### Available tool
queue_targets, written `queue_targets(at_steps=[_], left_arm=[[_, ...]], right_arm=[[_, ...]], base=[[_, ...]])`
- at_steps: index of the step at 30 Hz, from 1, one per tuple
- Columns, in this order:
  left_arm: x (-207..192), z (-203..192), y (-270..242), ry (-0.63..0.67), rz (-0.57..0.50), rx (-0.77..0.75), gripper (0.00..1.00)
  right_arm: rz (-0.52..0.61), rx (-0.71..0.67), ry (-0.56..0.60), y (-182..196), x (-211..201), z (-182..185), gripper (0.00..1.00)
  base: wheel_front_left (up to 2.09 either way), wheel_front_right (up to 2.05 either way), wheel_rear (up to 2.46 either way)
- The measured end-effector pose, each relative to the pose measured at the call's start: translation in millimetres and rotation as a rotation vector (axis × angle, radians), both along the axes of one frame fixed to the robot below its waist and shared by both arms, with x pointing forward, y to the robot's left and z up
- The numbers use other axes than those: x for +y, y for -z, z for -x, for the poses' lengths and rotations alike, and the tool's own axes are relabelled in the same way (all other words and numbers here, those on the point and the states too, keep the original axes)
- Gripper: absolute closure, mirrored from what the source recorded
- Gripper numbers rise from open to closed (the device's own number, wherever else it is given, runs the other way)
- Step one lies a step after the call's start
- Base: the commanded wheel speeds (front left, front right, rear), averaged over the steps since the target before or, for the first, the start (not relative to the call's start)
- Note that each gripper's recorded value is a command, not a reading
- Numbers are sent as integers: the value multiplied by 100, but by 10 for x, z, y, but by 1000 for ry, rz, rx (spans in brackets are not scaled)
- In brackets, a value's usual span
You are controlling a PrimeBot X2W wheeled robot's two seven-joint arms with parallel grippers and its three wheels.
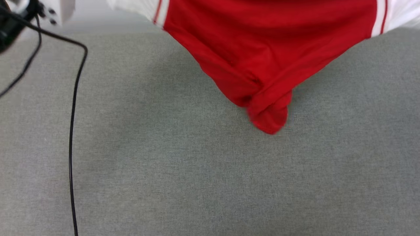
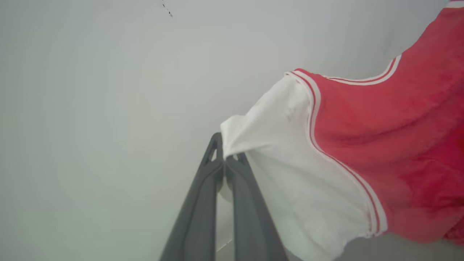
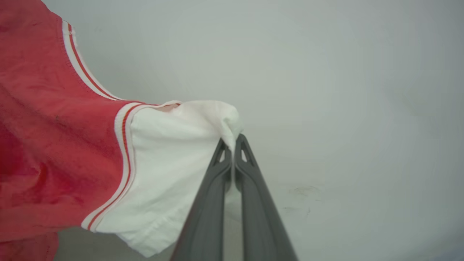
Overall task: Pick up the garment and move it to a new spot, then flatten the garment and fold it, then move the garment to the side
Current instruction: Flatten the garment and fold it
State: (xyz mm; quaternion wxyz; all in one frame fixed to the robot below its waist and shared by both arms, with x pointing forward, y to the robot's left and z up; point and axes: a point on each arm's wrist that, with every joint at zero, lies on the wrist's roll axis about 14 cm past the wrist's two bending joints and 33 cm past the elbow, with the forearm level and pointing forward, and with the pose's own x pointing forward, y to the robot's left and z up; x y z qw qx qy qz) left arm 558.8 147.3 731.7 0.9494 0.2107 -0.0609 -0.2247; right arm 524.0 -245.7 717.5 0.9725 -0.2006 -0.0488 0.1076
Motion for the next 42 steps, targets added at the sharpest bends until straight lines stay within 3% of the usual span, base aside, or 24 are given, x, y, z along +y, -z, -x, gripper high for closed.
queue_targets(at_steps=[6,18,29,32,33,36,42], left_arm=[[-107,-229,-329,15,20,-105,100],[-266,-986,-707,17,76,-290,100],[-43,-1367,-820,-39,134,-352,100],[-2,-1451,-681,-52,137,-324,100],[28,-1534,-487,-58,147,-282,100],[103,-1607,-238,-74,161,-236,100],[174,-1599,285,-81,135,-147,100]], right_arm=[[56,-39,11,-211,49,-264,100],[126,-112,68,-355,139,-1159,100],[146,-230,88,-699,179,-1563,100],[146,-215,82,-609,205,-1657,100],[142,-170,63,-372,255,-1767,100],[129,-133,52,-162,270,-1842,100],[91,-14,4,504,359,-1815,100]], base=[[0,0,0],[0,0,0],[0,0,0],[0,0,0],[0,0,0],[0,0,0],[0,0,0]])
